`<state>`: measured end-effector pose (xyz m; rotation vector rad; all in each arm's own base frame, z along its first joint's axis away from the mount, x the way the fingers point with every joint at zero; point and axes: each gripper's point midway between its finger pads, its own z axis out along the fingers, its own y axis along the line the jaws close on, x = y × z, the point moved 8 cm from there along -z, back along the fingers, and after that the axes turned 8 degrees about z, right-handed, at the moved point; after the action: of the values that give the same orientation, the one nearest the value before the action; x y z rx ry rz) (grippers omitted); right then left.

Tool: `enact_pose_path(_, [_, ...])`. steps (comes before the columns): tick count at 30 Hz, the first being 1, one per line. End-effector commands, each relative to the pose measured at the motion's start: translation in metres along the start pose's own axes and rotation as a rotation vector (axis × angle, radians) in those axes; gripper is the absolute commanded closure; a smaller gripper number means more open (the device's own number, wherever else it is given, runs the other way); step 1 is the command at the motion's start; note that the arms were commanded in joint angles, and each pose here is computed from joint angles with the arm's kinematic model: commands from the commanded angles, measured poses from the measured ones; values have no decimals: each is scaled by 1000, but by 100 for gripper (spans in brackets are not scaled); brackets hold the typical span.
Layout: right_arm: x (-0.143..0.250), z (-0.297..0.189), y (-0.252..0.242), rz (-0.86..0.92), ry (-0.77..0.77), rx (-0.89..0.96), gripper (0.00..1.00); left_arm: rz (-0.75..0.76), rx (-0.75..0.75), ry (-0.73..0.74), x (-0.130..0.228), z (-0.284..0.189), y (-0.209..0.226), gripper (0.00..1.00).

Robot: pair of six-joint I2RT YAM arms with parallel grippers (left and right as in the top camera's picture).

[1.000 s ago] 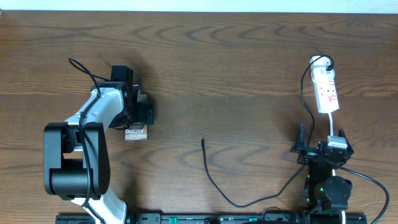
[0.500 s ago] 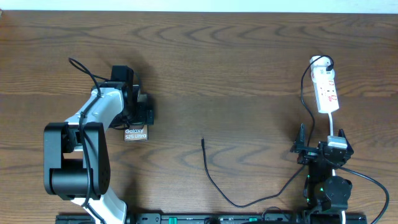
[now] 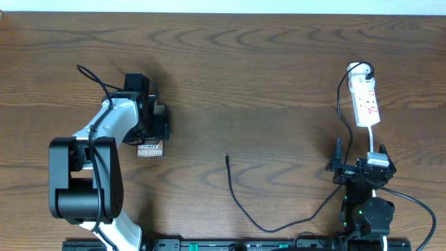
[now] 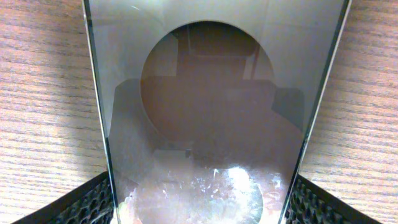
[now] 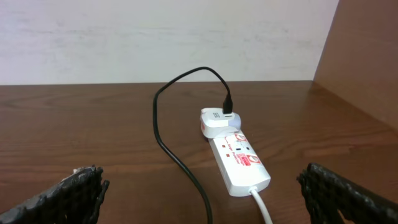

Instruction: Plug charger to phone and switch on socket

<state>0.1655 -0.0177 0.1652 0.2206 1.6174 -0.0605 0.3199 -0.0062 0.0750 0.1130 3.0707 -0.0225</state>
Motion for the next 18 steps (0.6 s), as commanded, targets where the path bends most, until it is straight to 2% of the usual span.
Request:
enact_pose_path(1, [1, 0, 2, -9, 1, -11, 1, 10, 52, 57, 12, 15, -6, 20])
enact_pose_path(18, [1, 0, 2, -9, 1, -11, 1, 10, 52, 57, 12, 15, -6, 32])
